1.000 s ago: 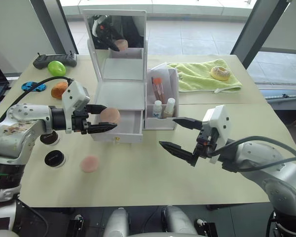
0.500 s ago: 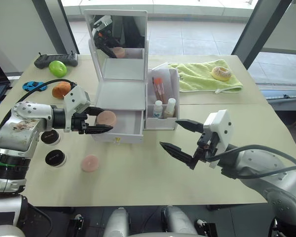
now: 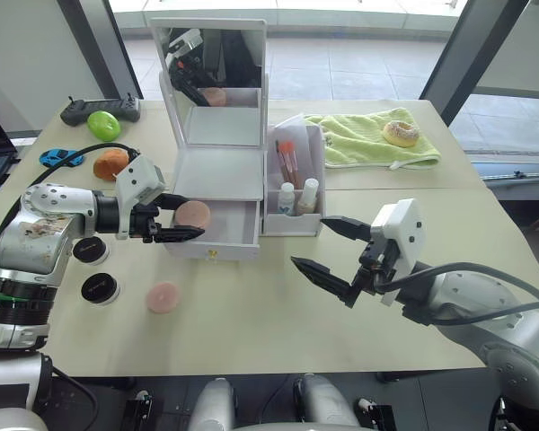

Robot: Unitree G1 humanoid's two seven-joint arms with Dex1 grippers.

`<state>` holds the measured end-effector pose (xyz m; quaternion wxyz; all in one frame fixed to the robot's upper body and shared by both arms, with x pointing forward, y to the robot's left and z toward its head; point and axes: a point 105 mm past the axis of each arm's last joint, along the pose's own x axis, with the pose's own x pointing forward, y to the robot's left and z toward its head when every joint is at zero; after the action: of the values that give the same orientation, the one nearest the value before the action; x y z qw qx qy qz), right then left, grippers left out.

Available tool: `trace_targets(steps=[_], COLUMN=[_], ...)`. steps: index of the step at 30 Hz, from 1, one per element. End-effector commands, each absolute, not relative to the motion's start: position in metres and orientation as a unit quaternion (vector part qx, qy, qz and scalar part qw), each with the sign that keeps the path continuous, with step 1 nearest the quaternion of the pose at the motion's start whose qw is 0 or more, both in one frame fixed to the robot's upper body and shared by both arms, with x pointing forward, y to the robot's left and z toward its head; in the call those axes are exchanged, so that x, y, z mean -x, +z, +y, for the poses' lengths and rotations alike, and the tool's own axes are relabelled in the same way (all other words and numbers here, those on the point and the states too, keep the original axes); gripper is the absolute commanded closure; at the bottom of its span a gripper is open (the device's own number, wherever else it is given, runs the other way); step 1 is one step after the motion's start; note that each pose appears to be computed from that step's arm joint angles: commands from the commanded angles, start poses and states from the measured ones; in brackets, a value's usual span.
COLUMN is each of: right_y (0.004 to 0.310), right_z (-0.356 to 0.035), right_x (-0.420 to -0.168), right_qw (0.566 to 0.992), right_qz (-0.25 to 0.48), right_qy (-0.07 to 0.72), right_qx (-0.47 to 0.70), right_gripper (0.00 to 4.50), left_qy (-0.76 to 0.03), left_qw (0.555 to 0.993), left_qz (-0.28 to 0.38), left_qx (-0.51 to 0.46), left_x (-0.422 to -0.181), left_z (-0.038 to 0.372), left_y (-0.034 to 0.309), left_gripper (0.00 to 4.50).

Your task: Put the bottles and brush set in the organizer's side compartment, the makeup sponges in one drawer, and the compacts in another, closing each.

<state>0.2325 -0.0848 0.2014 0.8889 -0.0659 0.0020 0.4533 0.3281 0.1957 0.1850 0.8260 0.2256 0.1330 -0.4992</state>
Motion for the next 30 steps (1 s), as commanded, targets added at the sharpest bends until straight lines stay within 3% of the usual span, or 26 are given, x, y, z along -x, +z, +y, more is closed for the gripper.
trace_targets(steps=[1,5,6,9,22,30], right_y=[0.214,0.214,0.214,0.214,0.215,0.211], right_z=[-0.084,-0.084,-0.084,-0.084,-0.088,-0.134], right_x=[-0.230,-0.230,-0.230,-0.231,-0.233,-0.239], right_qw=[0.886,0.886,0.886,0.885,0.888,0.911], right_qz=[-0.027,-0.028,-0.028,-0.029,-0.029,0.002], right_qy=[0.457,0.458,0.458,0.458,0.452,0.400], right_qx=[0.073,0.073,0.073,0.073,0.075,0.103], right_gripper=[0.00,0.00,0.00,0.00,0.00,0.00], left_qy=[-0.493,-0.490,-0.488,-0.485,-0.483,-0.429], left_qw=[0.829,0.831,0.832,0.834,0.852,0.884], left_qz=[0.131,0.131,0.130,0.128,0.095,0.091], left_qx=[-0.230,-0.230,-0.229,-0.229,-0.181,-0.163], left_x=[-0.325,-0.325,-0.325,-0.326,-0.326,-0.322], left_z=[0.201,0.201,0.201,0.201,0.206,0.251], left_y=[0.193,0.193,0.194,0.197,0.224,0.236], left_gripper=[1.51,1.51,0.79,0.03,0.03,0.03])
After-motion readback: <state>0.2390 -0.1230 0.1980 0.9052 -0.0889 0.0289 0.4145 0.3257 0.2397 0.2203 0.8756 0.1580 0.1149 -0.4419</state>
